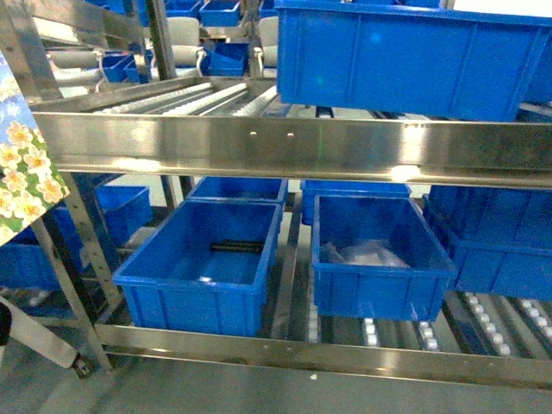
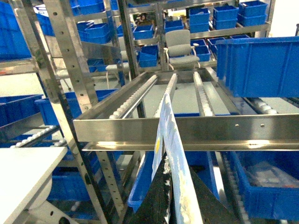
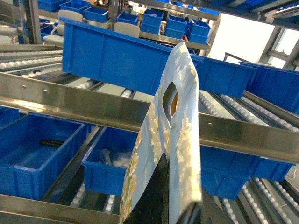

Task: Move flower gift bag to table near conveyor

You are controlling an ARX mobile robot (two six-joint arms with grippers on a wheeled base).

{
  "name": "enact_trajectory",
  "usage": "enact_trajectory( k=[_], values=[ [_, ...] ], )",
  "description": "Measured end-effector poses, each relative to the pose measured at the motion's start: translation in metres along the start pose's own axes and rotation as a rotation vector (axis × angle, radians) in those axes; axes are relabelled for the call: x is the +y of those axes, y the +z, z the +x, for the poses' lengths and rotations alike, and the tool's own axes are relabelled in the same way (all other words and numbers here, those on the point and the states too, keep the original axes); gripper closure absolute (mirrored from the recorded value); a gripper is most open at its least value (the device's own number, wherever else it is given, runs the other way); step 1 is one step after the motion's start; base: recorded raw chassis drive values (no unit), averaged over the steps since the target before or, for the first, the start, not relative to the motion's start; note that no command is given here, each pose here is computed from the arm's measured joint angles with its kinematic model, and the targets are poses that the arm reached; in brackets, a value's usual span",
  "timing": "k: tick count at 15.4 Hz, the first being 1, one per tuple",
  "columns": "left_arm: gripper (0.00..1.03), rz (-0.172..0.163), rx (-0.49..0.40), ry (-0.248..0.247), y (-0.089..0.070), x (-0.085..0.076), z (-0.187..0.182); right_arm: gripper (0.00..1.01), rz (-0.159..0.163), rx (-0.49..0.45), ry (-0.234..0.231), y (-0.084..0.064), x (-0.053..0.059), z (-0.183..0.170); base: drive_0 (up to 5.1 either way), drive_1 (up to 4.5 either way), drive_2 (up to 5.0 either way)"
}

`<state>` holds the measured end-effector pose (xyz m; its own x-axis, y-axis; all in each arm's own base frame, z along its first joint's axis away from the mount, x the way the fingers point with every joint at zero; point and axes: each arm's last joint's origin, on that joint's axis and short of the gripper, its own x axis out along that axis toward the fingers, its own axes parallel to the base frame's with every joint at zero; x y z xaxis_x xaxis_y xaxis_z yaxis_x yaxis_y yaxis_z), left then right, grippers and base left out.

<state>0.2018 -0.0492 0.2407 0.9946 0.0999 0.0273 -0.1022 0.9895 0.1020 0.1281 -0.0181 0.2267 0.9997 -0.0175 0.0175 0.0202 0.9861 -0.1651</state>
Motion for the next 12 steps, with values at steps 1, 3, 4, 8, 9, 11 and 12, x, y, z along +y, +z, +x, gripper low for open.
enact_trajectory(
  k=[1, 3, 4, 8, 9, 11, 12],
  values=[
    [1.01, 0.000, -0.001, 0.000, 0.0001, -0.0001, 0.0000, 0.99, 0.000, -0.003, -0.001, 0.0003, -0.0001, -0.0001, -4.8, 1.17, 3.6],
    [1.01, -0.001, -0.004, 0.000, 0.0004, 0.0000, 0.0000, 0.99, 0.000, -0.001, 0.000, 0.0001, -0.0001, 0.0000, -4.9, 1.08, 3.5],
    [1.01, 0.001, 0.002, -0.001, -0.0002, -0.0001, 0.0000, 0.99, 0.000, 0.002, 0.000, -0.0002, 0.0000, 0.0000, -4.9, 1.08, 3.5],
    [1.01, 0.000, -0.001, -0.001, 0.0001, -0.0001, 0.0000, 0.99, 0.000, 0.000, 0.000, 0.0000, 0.0000, 0.0000, -4.9, 2.42, 2.4],
    [1.01, -0.001, -0.004, 0.000, 0.0004, 0.0000, 0.0000, 0.99, -0.001, -0.004, -0.001, 0.0004, -0.0001, -0.0001, -4.9, 2.46, 2.5],
    [1.01, -0.001, -0.003, 0.000, 0.0003, 0.0000, 0.0000, 0.99, 0.001, 0.005, 0.000, -0.0006, 0.0000, 0.0006, -4.9, 2.43, 2.4],
    [1.01, 0.000, -0.001, -0.001, 0.0001, -0.0001, 0.0000, 0.99, 0.001, 0.004, 0.001, -0.0005, 0.0000, 0.0006, -5.0, 2.32, 2.3]
  ],
)
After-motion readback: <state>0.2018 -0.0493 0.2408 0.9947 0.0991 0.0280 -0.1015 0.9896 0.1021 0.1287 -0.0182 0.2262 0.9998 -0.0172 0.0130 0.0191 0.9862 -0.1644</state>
